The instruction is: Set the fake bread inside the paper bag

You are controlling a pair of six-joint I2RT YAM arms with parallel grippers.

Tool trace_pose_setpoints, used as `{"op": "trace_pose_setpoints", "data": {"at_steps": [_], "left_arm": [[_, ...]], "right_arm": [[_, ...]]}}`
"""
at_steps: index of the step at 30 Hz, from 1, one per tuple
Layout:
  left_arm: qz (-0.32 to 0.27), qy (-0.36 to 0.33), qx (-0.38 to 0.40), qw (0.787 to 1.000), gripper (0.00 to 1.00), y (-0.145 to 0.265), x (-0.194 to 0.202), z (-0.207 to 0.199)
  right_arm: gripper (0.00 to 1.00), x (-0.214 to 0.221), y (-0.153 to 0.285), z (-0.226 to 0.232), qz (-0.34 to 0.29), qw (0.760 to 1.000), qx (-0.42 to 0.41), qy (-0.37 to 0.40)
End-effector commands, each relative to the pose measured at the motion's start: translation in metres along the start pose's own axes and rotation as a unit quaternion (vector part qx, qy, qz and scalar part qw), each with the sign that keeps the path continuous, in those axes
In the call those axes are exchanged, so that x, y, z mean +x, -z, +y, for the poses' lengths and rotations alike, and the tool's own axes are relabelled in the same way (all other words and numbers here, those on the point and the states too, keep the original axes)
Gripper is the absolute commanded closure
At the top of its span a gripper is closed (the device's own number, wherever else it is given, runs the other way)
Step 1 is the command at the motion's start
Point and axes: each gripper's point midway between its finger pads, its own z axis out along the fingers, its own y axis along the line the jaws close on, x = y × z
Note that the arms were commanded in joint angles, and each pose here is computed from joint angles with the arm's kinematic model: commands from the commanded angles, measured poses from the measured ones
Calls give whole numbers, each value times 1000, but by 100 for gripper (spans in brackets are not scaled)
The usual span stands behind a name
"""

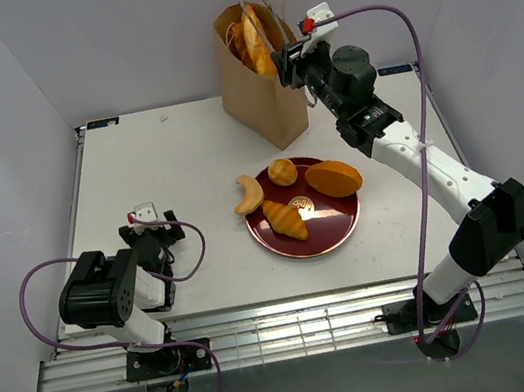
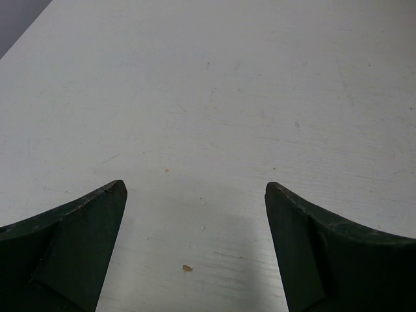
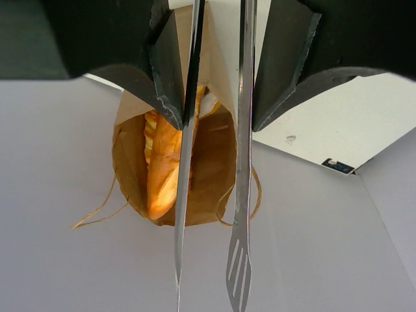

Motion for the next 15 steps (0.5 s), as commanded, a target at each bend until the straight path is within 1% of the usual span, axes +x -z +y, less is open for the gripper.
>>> {"op": "trace_pose_setpoints", "data": {"at_steps": [1, 3, 5, 8, 9, 13, 15], "left_arm": [[-59, 25, 6, 998, 2, -5, -33, -3], [-59, 24, 7, 998, 2, -5, -33, -4], [-61, 25, 7, 998, 2, -5, -34, -4], [-60, 25, 7, 998, 2, -5, -33, -4], [-59, 25, 7, 998, 2, -4, -33, -4], [-59, 25, 6, 998, 2, -5, -33, -3], [-59, 25, 6, 998, 2, -5, -33, -3]], "right_arm": [[50, -64, 14, 3, -66, 998, -20, -11], [50, -69, 21, 4, -69, 997, -24, -13], [50, -64, 27, 8, -62, 997, -35, -16], [51, -68, 45, 14, -61, 996, -56, -20], [51, -67, 50, 16, -57, 996, -61, -33], [51, -49, 76, 18, -35, 996, -66, -55], [51, -32, 96, 26, -18, 994, -86, -67]]}}
